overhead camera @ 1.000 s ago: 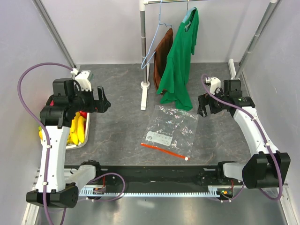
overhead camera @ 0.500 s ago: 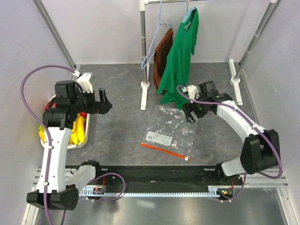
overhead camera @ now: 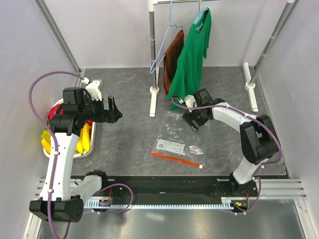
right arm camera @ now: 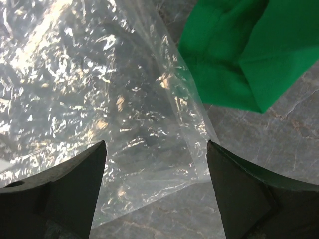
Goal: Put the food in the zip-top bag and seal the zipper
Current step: Pick up the zipper food storage bag at the center of the board.
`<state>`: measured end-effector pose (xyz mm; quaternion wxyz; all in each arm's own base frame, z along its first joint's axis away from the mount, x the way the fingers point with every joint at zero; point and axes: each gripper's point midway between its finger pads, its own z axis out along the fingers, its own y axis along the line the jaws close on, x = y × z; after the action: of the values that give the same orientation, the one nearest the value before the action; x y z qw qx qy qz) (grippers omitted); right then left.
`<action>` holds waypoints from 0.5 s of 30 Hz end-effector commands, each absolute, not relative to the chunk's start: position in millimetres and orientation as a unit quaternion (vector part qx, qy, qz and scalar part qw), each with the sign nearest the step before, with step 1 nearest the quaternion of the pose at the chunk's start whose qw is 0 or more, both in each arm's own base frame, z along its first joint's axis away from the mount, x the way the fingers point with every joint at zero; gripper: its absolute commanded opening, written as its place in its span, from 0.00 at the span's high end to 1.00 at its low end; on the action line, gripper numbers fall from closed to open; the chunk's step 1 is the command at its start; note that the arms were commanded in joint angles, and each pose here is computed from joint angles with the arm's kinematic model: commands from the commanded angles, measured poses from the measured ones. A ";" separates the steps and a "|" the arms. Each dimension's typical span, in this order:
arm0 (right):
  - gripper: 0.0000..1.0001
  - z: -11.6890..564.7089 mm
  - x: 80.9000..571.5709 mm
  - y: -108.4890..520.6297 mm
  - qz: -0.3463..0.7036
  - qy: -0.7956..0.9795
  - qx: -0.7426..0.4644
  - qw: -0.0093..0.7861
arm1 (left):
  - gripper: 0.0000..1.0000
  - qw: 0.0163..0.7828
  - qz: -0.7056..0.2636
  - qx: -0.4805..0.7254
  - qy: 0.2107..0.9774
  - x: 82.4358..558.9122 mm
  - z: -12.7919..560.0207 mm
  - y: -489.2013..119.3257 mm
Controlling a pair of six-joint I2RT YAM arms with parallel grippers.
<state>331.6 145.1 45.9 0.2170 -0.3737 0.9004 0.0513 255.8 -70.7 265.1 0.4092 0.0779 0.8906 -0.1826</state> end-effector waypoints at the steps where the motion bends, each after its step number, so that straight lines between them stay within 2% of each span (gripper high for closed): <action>1: 0.10 60.9 369.3 149.2 0.017 0.887 -0.374 0.271 | 0.00 0.420 -0.205 0.084 0.880 260.2 269.0 -78.4; 5: 0.10 53.2 376.2 138.5 -0.016 0.892 -0.363 0.270 | 0.00 0.418 -0.211 0.085 0.880 260.6 267.2 -80.4; 11: 0.21 21.3 373.0 92.7 -0.070 0.926 -0.309 0.204 | 0.00 0.424 -0.210 0.085 0.877 261.7 271.4 -80.1; 14: 0.43 15.2 369.1 65.9 -0.062 0.943 -0.268 0.186 | 0.00 0.427 -0.209 0.087 0.876 260.4 272.7 -80.0; 15: 0.58 14.7 367.8 60.6 -0.055 0.947 -0.259 0.182 | 0.00 0.427 -0.209 0.086 0.876 260.1 272.5 -79.8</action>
<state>370.7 102.9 24.7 0.2161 -0.3220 0.9208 -0.0412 256.5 -75.8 259.6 0.4047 0.0835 0.8891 -0.1968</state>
